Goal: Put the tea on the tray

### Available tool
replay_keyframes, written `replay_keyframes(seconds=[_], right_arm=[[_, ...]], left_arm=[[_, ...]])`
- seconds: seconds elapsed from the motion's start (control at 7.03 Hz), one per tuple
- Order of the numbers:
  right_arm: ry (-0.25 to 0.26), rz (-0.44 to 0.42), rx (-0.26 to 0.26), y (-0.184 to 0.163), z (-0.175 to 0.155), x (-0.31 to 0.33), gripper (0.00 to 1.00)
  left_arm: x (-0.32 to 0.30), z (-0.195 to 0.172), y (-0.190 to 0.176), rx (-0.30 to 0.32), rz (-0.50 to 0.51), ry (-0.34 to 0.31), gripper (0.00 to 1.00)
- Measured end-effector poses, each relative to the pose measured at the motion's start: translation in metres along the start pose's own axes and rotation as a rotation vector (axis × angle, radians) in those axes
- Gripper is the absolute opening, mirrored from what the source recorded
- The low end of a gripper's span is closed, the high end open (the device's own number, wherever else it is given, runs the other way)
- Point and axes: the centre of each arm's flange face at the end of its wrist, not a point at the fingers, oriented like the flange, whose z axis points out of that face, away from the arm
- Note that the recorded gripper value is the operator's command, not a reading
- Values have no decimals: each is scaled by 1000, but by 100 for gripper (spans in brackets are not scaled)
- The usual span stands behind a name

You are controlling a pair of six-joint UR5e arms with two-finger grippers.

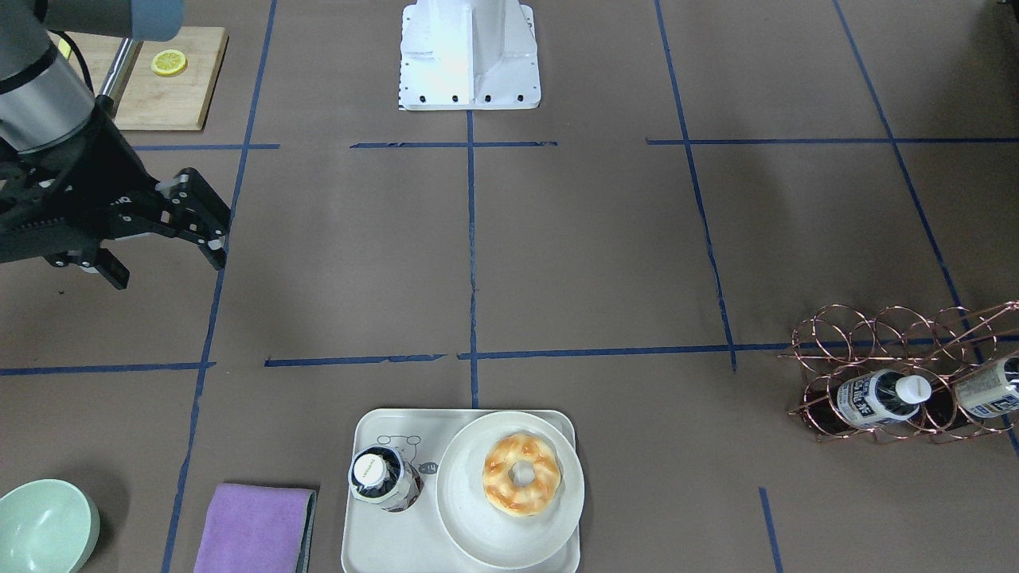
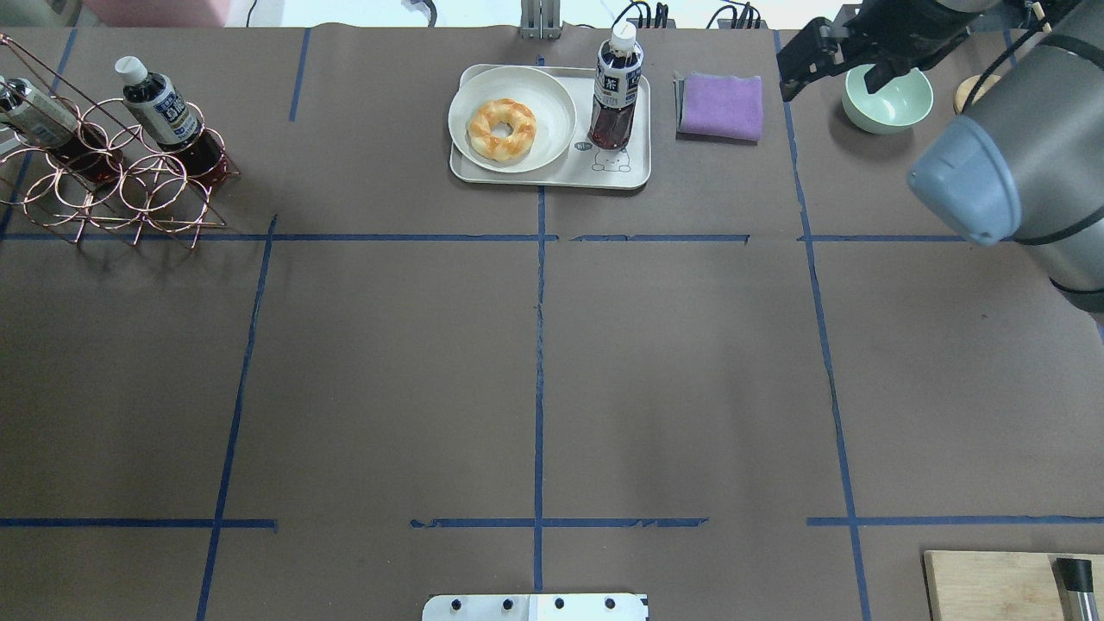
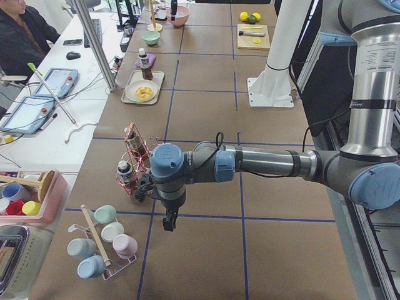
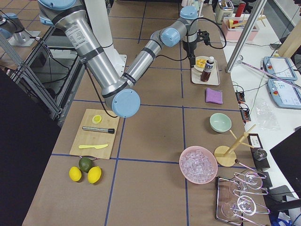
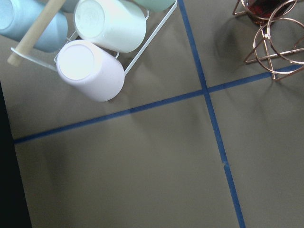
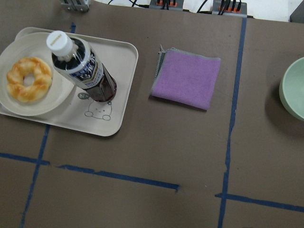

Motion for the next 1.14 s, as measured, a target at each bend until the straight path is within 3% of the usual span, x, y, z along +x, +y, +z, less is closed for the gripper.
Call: replay_keyframes(seconds=[0.43,1.14], right_arm=[[-20,-44,-69,30,-4,101,100],[16,-129,-145,113,-11,301,100]], left_arm=[[-3,14,14,-16,-119,52,100],[5,40,25,-71,-110,57,100]])
